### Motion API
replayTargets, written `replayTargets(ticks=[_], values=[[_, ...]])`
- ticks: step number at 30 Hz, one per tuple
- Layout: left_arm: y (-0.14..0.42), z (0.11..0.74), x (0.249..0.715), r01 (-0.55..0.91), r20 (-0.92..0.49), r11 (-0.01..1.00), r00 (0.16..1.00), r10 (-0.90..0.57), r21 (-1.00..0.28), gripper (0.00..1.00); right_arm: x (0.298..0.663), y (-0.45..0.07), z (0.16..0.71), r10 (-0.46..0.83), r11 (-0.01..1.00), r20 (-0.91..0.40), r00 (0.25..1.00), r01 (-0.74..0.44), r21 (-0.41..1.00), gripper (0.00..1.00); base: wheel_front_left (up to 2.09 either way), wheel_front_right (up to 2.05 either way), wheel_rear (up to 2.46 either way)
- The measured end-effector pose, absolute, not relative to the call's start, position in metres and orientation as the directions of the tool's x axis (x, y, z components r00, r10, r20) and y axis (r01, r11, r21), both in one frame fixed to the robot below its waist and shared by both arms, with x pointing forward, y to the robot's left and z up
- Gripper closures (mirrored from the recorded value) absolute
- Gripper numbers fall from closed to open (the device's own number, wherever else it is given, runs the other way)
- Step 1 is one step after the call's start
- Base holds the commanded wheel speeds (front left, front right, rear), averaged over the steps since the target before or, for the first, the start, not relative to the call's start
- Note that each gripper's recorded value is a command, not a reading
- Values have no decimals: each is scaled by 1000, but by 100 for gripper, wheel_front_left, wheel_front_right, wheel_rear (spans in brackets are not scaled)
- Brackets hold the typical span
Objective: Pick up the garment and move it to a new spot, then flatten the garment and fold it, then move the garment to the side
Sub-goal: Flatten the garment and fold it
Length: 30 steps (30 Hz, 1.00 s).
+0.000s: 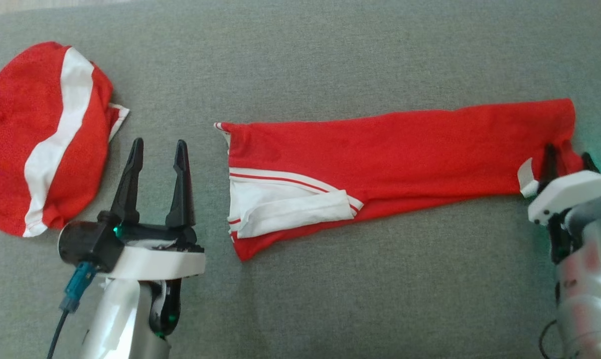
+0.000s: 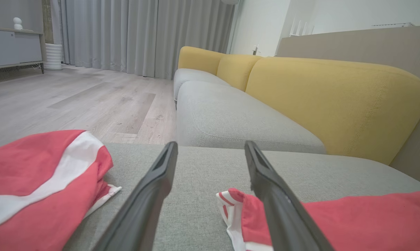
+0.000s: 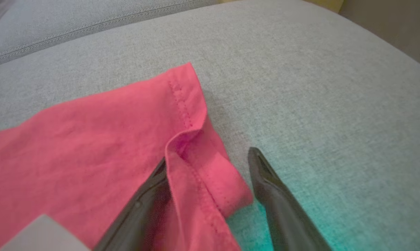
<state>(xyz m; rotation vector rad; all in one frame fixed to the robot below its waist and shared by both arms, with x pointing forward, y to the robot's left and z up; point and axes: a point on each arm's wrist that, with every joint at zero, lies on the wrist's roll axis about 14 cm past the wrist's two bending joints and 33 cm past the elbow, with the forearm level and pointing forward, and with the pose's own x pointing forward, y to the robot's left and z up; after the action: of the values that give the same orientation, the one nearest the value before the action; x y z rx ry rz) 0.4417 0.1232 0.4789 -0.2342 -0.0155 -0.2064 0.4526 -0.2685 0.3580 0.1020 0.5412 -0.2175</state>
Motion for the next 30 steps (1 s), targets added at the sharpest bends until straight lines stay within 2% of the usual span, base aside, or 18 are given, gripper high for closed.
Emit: replayTargets(ticks=[5, 6, 7, 8, 17, 26, 30], values=[[117, 477, 445, 218, 37, 947, 976, -215, -235, 0, 456, -261, 356, -167, 969, -530, 832, 238, 68, 0, 0, 0, 0], [116, 477, 446, 222, 39, 946, 975, -219, -235, 0, 455, -261, 355, -167, 966, -534, 829, 245, 79, 7, 0, 0, 0], [115, 479, 448, 226, 44, 945, 974, -222, -235, 0, 455, -261, 356, -166, 965, -534, 829, 248, 86, 75, 0, 0, 0], [114, 480, 449, 230, 49, 944, 973, -224, -235, 0, 455, -260, 356, -164, 965, -534, 830, 248, 89, 100, 0, 0, 0], [109, 486, 449, 249, 65, 940, 969, -240, -235, 0, 456, -268, 365, -180, 956, -513, 839, 271, 108, 100, 0, 0, 0], [113, 495, 446, 245, 85, 942, 969, -231, -228, 0, 447, -341, 392, -325, 932, -450, 832, 362, -5, 100, 0, 0, 0], [115, 500, 443, 244, 96, 944, 969, -228, -223, 0, 446, -346, 398, -340, 929, -430, 836, 370, -13, 100, 0, 0, 0]])
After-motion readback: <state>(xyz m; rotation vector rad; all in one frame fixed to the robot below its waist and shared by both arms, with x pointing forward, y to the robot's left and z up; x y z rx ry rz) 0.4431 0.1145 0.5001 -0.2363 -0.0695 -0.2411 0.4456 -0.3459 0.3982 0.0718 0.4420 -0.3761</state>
